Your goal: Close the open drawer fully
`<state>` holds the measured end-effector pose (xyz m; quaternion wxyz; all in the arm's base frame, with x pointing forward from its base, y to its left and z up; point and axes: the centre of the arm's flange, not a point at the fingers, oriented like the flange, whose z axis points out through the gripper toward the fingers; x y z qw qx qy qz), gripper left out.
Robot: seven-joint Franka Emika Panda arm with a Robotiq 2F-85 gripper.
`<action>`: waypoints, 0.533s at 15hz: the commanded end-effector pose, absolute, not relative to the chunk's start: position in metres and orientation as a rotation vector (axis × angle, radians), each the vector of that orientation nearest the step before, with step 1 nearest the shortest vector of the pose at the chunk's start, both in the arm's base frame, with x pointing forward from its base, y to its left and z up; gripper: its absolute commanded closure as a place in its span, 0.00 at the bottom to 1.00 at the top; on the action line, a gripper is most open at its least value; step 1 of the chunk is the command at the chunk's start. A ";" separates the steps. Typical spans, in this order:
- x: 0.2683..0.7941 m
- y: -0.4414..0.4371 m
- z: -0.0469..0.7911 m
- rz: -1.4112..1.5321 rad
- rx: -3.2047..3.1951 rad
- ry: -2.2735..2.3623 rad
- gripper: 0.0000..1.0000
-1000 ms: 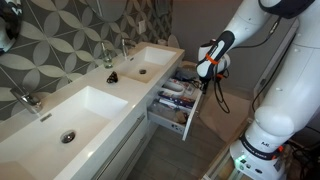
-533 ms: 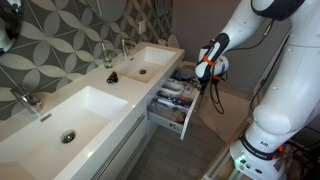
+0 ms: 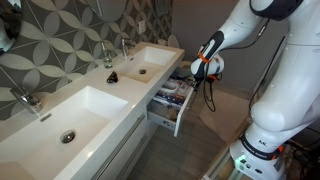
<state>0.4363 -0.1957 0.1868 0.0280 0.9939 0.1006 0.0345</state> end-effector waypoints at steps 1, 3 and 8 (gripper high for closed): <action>0.467 -0.207 0.192 0.237 3.059 0.359 1.00; 0.479 -0.207 0.194 0.272 3.055 0.398 1.00; 0.515 -0.207 0.195 0.344 3.037 0.522 1.00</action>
